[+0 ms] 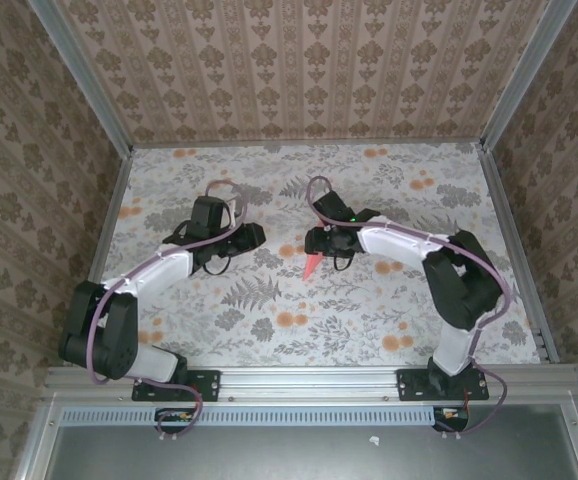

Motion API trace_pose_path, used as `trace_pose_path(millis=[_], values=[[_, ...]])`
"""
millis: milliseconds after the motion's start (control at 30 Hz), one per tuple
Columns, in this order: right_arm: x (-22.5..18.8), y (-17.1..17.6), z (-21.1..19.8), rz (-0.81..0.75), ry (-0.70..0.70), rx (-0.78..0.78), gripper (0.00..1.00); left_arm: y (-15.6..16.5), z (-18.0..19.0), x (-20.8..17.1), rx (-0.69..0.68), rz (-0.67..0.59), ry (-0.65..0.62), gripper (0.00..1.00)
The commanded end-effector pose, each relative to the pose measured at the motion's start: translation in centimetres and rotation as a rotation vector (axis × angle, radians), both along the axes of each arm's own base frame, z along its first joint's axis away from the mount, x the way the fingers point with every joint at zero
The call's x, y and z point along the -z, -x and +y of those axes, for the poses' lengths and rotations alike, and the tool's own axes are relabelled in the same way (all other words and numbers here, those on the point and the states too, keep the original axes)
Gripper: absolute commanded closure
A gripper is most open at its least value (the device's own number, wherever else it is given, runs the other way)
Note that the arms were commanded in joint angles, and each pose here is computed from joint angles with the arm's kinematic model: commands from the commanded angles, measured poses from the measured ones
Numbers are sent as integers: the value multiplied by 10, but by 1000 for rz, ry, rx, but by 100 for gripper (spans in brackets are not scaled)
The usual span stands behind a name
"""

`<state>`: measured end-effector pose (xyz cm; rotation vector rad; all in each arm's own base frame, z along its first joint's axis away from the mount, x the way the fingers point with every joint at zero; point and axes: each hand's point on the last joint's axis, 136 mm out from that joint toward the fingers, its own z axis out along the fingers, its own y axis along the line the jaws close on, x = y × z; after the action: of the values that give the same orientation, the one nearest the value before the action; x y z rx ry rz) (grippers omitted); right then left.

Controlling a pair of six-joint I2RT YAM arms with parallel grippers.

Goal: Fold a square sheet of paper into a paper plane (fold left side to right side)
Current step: Move the paper plane to the center of the table.

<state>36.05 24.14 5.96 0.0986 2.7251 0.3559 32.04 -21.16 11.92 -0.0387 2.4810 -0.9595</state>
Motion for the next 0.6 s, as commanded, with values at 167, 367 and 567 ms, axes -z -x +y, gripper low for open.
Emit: trace_pose_path(millis=[167,367,567], values=[[8,-4,-16,7,108,61,62,1,9,-4,-24,-19,-2,60],[-8,-2,-17,-25,95,41,98,1,11,-7,-29,-27,-8,60],[-66,2,21,-128,-143,-104,100,0,14,-10,-33,-34,-17,60]])
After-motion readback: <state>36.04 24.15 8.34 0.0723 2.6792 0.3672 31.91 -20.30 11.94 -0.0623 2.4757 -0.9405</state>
